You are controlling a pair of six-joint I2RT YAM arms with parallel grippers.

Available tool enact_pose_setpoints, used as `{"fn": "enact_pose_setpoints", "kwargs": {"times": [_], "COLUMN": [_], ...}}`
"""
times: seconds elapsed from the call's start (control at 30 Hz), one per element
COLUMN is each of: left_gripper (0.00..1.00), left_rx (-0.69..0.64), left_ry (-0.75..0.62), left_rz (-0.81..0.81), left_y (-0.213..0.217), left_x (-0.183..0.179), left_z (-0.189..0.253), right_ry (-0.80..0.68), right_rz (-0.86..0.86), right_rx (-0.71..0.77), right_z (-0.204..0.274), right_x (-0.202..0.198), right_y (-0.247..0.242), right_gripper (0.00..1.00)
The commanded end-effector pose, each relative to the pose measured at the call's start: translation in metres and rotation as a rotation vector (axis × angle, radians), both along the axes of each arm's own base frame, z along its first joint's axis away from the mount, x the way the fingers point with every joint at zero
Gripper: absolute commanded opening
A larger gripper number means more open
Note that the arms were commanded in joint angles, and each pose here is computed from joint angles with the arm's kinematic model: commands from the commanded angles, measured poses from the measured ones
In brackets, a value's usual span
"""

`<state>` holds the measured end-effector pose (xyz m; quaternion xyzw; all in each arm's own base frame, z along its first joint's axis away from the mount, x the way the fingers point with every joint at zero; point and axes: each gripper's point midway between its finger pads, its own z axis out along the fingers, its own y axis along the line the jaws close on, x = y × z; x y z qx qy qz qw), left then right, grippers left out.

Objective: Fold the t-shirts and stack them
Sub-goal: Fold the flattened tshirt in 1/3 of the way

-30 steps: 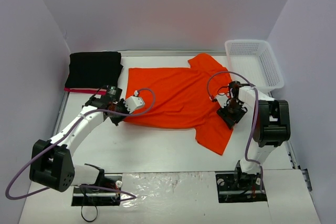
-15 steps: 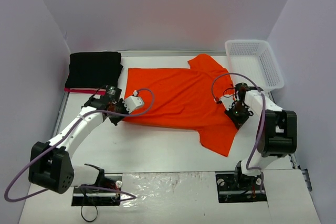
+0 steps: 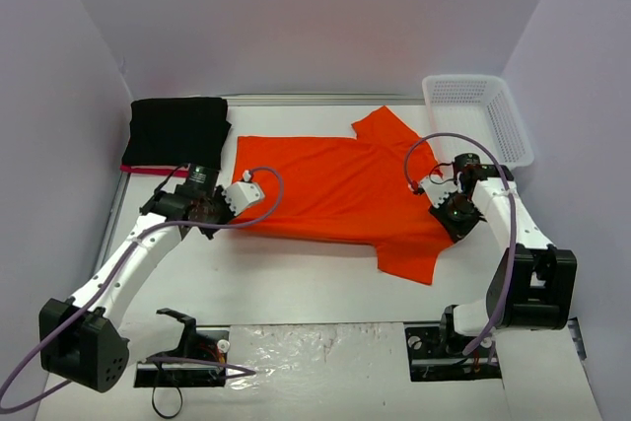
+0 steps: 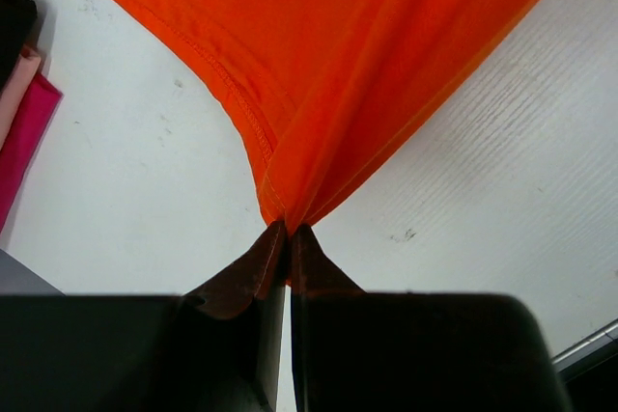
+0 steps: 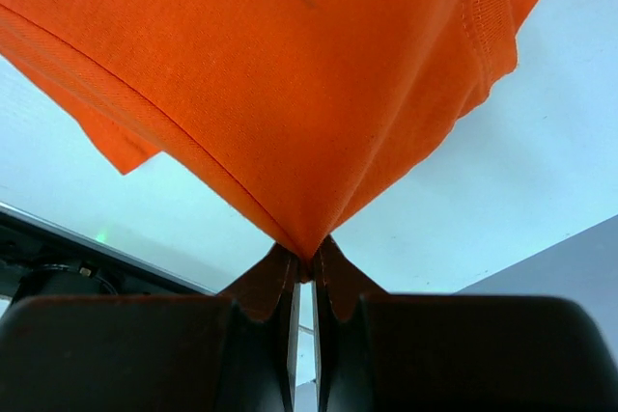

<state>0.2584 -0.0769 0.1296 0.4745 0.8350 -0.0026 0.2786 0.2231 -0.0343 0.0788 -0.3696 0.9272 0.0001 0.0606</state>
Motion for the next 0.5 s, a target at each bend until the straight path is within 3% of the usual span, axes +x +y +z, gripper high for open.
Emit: {"fn": "enact_pose_setpoints", "kwargs": {"times": [0.0,0.27,0.47], "left_gripper": [0.02,0.02,0.02], "left_rx": [0.025,0.029,0.035], "left_ry": [-0.01,-0.046,-0.048], "left_rz": [0.015,0.051,0.077], "left_y": [0.01,0.014,0.013], "left_x": [-0.009,-0.003,0.009], "left_z": [0.012,0.014,0.007], "right_ry": [0.048,-0.106,-0.125], "right_rz": [0.011,-0.022,-0.046], "right_rx": [-0.01,0.033,0.064], "right_z": [0.011,0.048,0.051], "right_x": [-0.019,0.022,0.046], "right_y": [-0.004,-0.003,0.001], "right_gripper": [0.0,0.0,0.0]}}
